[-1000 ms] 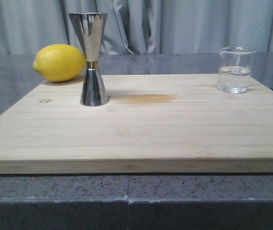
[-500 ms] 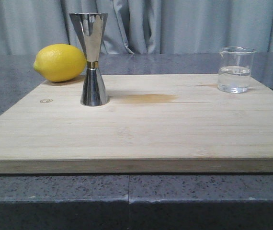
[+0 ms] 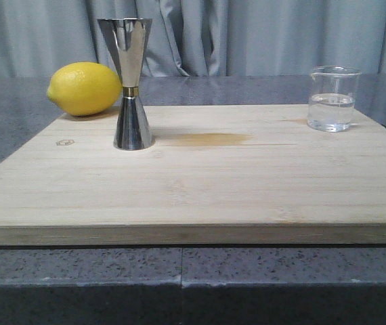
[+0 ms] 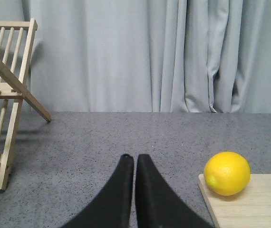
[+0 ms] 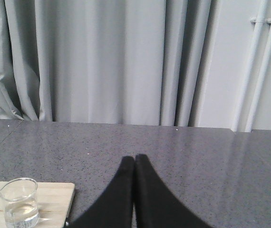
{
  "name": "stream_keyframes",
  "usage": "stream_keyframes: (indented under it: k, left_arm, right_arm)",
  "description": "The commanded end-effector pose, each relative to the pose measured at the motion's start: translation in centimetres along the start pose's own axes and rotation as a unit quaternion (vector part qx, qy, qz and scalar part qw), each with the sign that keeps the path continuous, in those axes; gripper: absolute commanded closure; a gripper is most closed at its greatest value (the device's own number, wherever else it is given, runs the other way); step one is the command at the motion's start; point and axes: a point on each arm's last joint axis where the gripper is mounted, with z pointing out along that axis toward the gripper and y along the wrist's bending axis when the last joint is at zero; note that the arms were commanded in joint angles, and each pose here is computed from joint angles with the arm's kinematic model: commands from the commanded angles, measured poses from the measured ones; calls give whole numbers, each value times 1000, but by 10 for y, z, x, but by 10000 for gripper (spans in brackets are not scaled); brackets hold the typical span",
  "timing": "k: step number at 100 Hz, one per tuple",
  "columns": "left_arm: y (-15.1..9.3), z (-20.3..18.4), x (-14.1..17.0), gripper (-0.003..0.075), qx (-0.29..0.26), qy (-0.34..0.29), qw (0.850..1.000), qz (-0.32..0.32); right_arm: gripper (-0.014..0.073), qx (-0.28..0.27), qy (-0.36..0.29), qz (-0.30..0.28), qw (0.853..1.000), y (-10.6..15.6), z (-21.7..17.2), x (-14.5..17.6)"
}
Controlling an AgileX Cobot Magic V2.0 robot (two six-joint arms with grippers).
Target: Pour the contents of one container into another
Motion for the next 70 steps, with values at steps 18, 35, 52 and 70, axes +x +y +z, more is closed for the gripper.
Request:
stream_keyframes:
  k: [18, 35, 52, 70]
  left_arm:
    - [0, 0, -16, 739, 0, -41, 999, -3]
    - [0, 0, -16, 739, 0, -41, 999, -3]
    - [1, 0, -15, 644, -6, -40, 999, -2]
    - [2, 1, -14, 234, -10, -38, 999, 7]
  right_arm:
    - [661, 1, -48, -12, 999, -1, 0, -17]
    - [660, 1, -48, -12, 999, -1, 0, -17]
    - [528, 1, -43, -12, 999, -1, 1, -16]
    - [111, 2, -34, -12, 999, -1, 1, -14]
